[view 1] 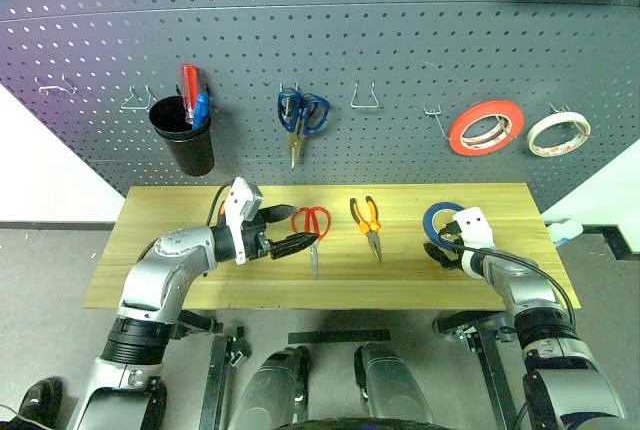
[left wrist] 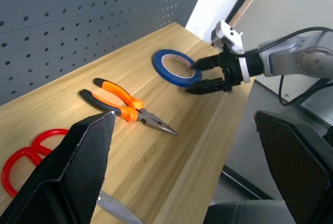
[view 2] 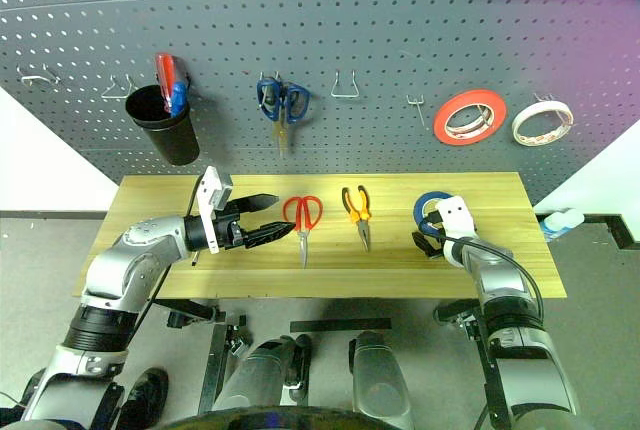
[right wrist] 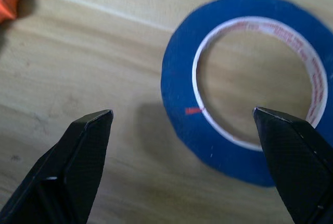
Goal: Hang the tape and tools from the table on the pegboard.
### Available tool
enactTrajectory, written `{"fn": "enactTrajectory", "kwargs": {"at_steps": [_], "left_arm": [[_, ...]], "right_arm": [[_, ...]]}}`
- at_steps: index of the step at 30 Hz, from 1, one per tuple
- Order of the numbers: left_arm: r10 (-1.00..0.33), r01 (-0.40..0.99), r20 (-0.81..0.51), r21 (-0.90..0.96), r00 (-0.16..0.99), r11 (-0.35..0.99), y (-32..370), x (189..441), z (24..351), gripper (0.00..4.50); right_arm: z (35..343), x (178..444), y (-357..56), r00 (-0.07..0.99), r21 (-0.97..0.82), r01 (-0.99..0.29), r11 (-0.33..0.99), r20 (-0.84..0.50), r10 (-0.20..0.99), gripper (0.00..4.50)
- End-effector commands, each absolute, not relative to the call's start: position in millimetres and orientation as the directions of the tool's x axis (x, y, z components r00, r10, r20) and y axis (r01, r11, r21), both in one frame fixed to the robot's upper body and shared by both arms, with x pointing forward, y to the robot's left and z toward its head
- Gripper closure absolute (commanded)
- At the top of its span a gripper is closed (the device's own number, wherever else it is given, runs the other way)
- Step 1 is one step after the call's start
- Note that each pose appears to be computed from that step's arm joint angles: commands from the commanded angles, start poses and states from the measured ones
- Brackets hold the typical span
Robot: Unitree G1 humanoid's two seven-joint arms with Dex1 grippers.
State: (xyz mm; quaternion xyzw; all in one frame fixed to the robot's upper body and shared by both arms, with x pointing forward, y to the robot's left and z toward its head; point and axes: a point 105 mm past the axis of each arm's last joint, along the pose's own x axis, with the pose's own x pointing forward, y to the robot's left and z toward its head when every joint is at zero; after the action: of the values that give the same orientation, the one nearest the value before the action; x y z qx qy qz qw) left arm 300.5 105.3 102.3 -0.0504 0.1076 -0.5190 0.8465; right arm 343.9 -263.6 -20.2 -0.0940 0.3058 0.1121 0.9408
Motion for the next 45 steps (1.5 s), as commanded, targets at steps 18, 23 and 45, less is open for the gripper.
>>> {"fn": "enactTrajectory", "kwargs": {"at_steps": [18, 23, 45], "left_arm": [[-0.884, 0.867, -0.109, -0.173, 0.454, 0.467, 110.9, 292.6, 114.5, 0.00], [-0.897, 0.883, -0.122, -0.160, 0.425, 0.440, 115.1, 290.0, 115.2, 0.00], [-0.960, 0.963, -0.102, -0.047, 0.260, 0.266, 115.2, 266.7, 145.5, 0.00]], "right_arm": [[-19.4, 355.7, -265.8, 0.778, -0.168, -0.280, 0.945, -0.617, 0.121, 1.81], [-21.2, 355.4, -266.9, 0.766, -0.154, -0.274, 0.949, -0.632, 0.118, 1.81], [-31.0, 349.3, -262.5, 0.721, -0.111, -0.290, 0.950, -0.679, 0.141, 3.84]]}}
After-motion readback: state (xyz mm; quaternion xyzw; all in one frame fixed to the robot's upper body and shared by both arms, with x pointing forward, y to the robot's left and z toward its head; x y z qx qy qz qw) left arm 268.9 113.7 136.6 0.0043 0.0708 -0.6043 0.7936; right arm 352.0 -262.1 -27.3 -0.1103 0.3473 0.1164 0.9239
